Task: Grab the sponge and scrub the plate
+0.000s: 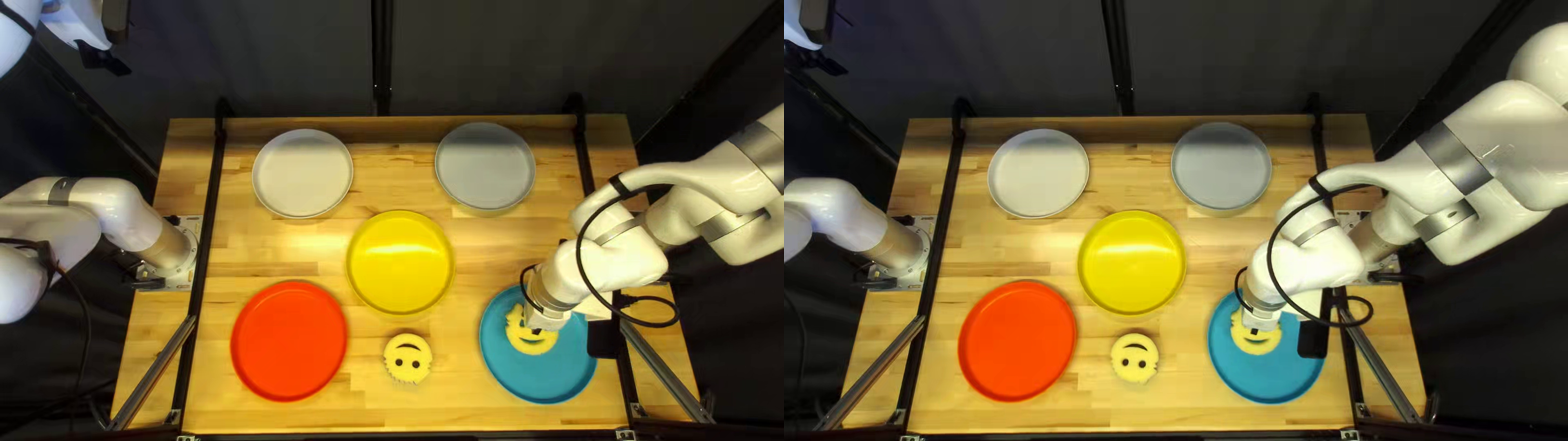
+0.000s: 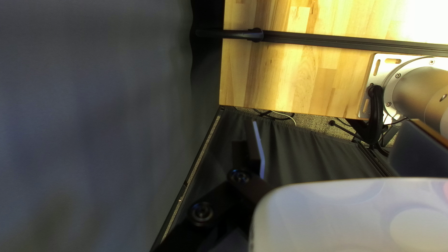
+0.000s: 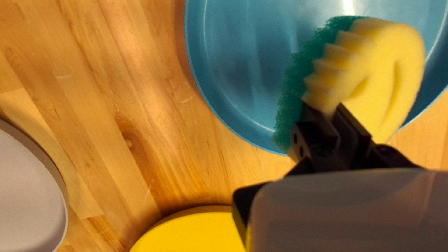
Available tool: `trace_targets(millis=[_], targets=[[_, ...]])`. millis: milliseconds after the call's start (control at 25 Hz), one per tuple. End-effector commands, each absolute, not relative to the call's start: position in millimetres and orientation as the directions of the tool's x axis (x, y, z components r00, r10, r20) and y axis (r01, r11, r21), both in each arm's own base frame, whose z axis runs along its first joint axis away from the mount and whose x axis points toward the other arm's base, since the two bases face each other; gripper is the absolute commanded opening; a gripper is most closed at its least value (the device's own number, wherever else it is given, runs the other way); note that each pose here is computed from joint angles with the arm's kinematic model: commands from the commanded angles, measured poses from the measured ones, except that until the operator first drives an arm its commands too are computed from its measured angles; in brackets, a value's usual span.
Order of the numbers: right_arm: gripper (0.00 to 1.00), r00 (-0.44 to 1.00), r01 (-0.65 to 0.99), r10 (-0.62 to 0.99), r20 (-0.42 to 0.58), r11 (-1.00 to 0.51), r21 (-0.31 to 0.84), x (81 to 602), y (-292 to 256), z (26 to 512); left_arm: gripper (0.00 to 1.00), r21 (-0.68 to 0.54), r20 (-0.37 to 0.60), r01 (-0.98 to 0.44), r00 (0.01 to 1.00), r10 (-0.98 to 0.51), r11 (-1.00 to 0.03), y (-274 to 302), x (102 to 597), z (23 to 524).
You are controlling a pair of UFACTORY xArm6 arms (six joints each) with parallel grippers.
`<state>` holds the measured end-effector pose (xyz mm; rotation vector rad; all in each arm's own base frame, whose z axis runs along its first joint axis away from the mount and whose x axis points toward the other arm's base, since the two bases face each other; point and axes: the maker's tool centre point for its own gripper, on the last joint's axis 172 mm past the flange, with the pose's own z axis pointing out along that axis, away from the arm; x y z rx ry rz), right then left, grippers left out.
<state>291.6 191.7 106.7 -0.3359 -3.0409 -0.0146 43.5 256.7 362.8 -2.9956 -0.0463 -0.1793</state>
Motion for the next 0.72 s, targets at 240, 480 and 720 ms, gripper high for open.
trace_targets(millis=[240, 480, 720], targets=[[0.00, -0.975, 0.203, 0.207, 0.085, 0.978, -0.047, 285, 223, 94, 1.00, -0.138, 0.121, 0.039, 0.992, 0.022, -0.990, 257, 43, 363], [0.00, -0.976, 0.194, 0.199, 0.089, 0.979, -0.058, 284, 233, 85, 1.00, -0.138, 0.121, 0.039, 0.992, 0.022, -0.990, 257, 43, 363], [0.00, -0.978, 0.179, 0.184, 0.100, 0.982, -0.055, 278, 247, 78, 1.00, -0.138, 0.121, 0.039, 0.992, 0.022, -0.990, 257, 43, 363]])
